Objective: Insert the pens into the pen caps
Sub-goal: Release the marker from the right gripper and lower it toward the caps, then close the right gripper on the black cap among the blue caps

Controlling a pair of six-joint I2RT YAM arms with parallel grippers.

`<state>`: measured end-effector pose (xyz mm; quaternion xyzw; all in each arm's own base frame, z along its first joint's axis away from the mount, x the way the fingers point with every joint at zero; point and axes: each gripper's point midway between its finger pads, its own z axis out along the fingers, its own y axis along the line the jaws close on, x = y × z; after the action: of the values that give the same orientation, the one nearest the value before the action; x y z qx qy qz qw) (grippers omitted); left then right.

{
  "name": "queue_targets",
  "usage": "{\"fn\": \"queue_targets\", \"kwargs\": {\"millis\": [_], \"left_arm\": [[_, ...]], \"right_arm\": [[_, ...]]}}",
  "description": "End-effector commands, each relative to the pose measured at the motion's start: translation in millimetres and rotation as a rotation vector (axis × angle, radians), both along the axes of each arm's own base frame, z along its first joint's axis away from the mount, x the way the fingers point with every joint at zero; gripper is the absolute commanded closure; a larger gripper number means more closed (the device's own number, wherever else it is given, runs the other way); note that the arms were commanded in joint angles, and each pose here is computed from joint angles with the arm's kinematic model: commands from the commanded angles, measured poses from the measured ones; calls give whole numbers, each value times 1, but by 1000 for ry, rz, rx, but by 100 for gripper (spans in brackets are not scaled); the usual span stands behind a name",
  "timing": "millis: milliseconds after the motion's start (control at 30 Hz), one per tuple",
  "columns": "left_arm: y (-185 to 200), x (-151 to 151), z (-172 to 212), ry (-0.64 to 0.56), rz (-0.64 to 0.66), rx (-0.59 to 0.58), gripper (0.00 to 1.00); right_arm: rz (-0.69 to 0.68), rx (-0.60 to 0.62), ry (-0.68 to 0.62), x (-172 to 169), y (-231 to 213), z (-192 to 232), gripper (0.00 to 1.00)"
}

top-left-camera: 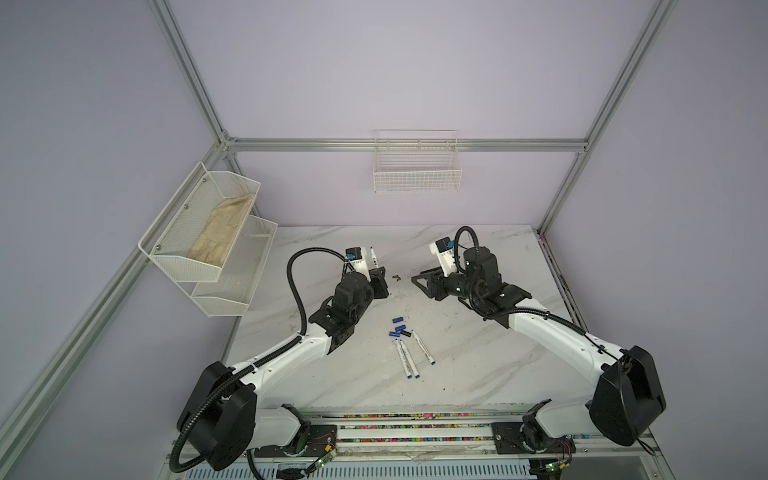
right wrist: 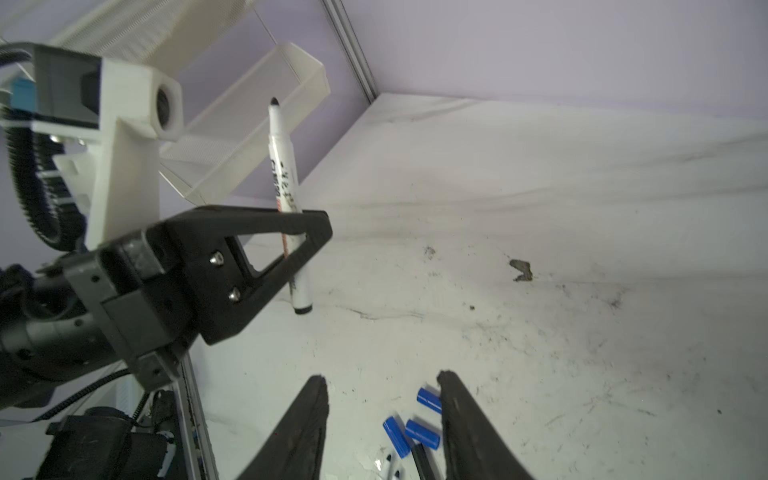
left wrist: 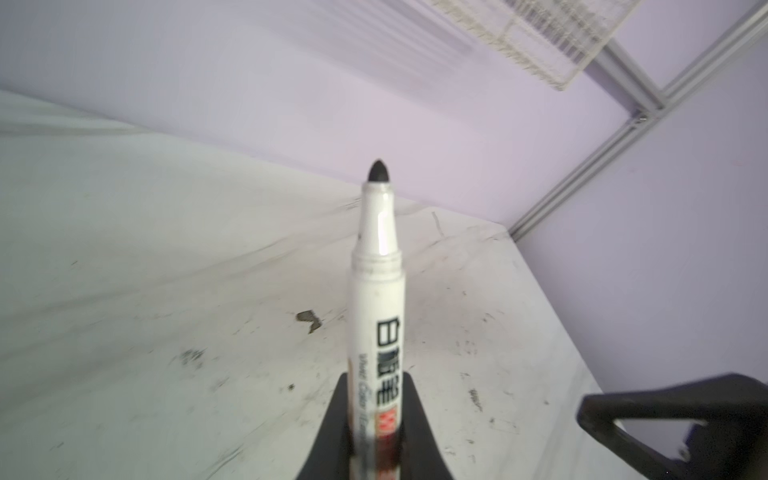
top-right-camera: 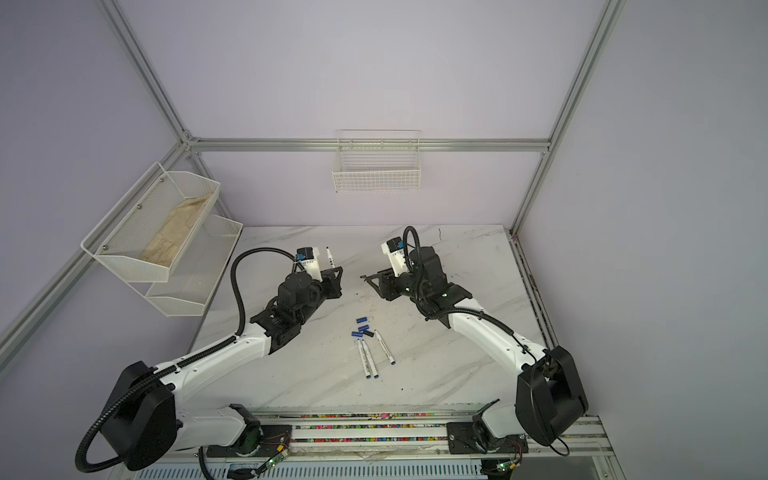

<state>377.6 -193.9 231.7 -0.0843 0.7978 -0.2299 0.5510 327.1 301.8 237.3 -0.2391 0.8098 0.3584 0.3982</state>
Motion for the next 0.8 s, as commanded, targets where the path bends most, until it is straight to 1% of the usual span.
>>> {"fn": "queue_targets", "kwargs": {"millis": [0, 100, 167, 267, 367, 467, 767], "left_arm": [[31, -8, -21, 45, 150, -7, 100], [30, -10, -23, 48, 127, 20, 100], [29, -11, -24, 58, 115, 41, 100], [29, -12, -27, 63, 103, 74, 100], [28, -13, -27, 65, 94, 77, 100], [29, -14, -29, 74, 98, 73, 100], [28, -15, -29, 74, 87, 78, 100]], "right_arm": [[15, -238, 108, -20, -2, -72, 55], [57, -332, 145, -33, 9, -101, 61], [87, -385, 163, -40, 15, -116, 67], [127, -469, 196, -48, 21, -137, 72], [144, -537, 216, -52, 22, -153, 73], [144, -574, 220, -51, 23, -161, 74], [140, -637, 223, -40, 31, -177, 75]]}}
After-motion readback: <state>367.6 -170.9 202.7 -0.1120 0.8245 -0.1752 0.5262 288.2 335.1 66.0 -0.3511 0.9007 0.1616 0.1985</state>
